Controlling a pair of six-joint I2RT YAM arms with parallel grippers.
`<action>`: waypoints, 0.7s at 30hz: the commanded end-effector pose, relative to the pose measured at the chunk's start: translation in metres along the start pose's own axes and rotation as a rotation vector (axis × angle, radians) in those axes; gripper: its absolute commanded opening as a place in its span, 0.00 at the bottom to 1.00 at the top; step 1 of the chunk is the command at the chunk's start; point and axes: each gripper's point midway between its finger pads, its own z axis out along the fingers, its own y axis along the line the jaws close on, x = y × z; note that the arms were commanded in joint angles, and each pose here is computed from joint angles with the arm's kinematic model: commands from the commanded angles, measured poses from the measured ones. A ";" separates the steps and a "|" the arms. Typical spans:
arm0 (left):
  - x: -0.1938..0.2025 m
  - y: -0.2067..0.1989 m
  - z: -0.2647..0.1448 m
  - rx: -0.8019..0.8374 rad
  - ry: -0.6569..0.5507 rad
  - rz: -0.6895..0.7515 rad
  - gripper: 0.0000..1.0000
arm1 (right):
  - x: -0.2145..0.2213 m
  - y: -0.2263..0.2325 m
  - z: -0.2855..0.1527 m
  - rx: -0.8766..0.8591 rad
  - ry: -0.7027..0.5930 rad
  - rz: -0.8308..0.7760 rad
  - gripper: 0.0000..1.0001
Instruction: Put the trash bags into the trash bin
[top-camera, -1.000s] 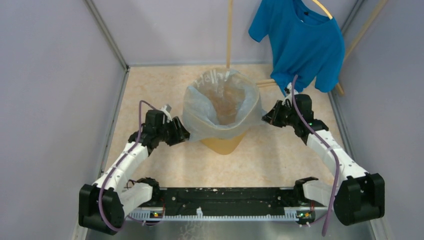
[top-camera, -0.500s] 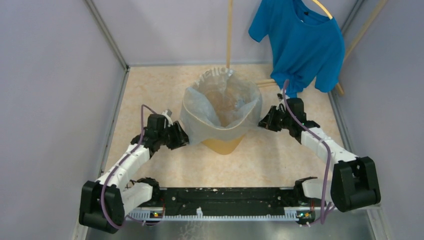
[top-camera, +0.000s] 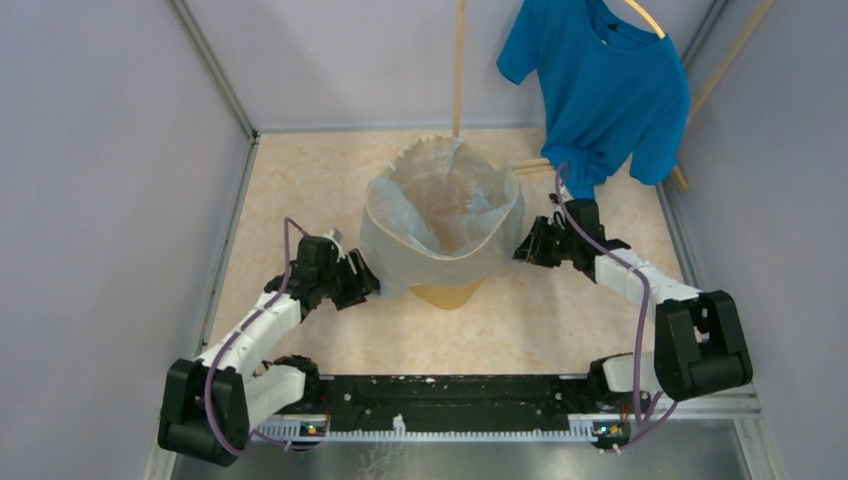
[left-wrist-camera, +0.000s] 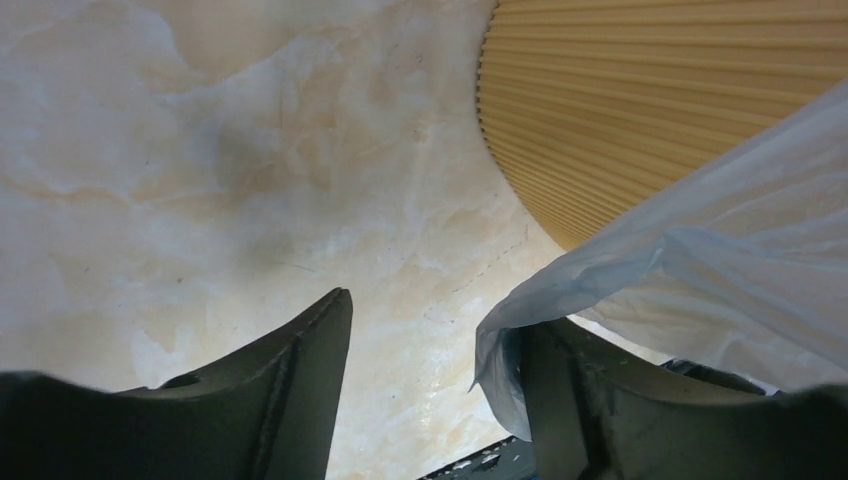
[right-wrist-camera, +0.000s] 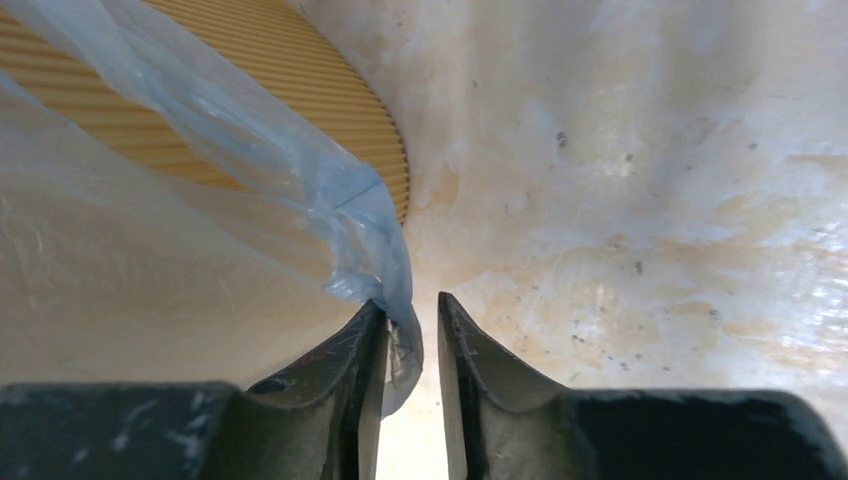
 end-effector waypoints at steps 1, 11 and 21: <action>-0.016 -0.009 -0.018 -0.026 -0.066 0.008 0.74 | -0.034 0.009 -0.024 0.075 -0.092 -0.101 0.31; -0.035 -0.015 -0.070 -0.081 -0.226 0.018 0.98 | -0.101 0.000 -0.117 0.416 -0.316 -0.212 0.73; -0.074 -0.045 -0.127 -0.016 -0.478 0.112 0.98 | -0.155 0.192 -0.173 0.136 -0.492 -0.592 0.83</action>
